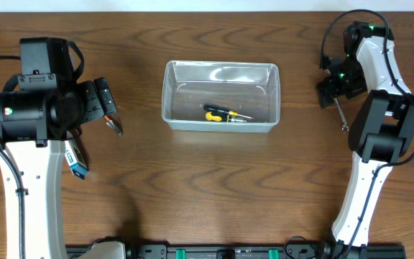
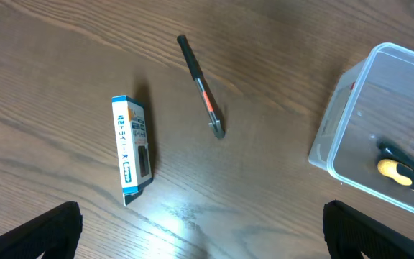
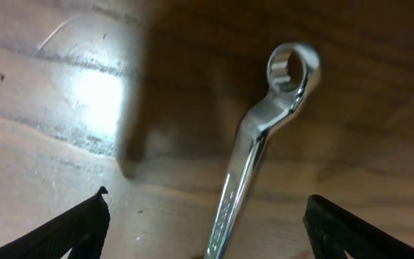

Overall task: Pack container
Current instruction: 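Lower the right gripper and close on the silver wrench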

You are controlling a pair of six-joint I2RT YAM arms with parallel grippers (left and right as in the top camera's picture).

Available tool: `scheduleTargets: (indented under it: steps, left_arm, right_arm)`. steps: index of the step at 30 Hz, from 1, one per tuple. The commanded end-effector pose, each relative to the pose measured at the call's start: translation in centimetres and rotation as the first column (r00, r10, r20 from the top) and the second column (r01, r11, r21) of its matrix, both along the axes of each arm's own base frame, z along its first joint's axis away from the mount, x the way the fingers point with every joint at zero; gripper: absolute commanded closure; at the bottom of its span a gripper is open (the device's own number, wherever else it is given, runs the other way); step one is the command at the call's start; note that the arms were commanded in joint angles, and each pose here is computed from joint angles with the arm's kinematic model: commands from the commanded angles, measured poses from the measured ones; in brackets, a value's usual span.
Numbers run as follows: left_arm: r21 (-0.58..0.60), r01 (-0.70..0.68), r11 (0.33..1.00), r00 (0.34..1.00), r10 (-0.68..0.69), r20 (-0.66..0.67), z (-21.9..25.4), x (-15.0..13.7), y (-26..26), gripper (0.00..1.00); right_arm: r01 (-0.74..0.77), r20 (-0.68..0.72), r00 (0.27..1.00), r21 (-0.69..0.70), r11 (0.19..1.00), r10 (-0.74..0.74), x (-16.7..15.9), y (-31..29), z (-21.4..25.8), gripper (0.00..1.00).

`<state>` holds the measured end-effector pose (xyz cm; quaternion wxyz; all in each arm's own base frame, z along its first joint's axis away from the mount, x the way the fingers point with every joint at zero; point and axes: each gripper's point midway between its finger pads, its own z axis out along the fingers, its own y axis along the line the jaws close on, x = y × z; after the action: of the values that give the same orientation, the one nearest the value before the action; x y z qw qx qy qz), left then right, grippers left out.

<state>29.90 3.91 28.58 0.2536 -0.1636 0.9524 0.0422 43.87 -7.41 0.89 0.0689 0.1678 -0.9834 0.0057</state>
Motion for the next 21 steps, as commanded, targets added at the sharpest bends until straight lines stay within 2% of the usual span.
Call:
scheduleTargets:
  steps: [1,11,21]
  left_arm:
    - [0.002,-0.004,1.0,1.0,0.004,0.012,0.4,0.0,0.2,0.02]
    - [0.002,-0.004,1.0,1.0,0.004,0.012,0.4,0.0,0.2,0.02]
    - [0.002,-0.005,1.0,1.0,0.005,0.012,0.4,-0.1,0.2,0.02]
  right_arm:
    - [-0.017,-0.031,0.999,0.001,1.0,0.017,-0.8,0.1,-1.2,0.12]
    - [-0.016,-0.078,0.997,0.009,1.0,0.016,-2.6,0.4,-4.2,0.14]
    - [-0.002,-0.078,0.997,0.018,1.0,0.003,-2.7,0.6,-4.5,0.43]
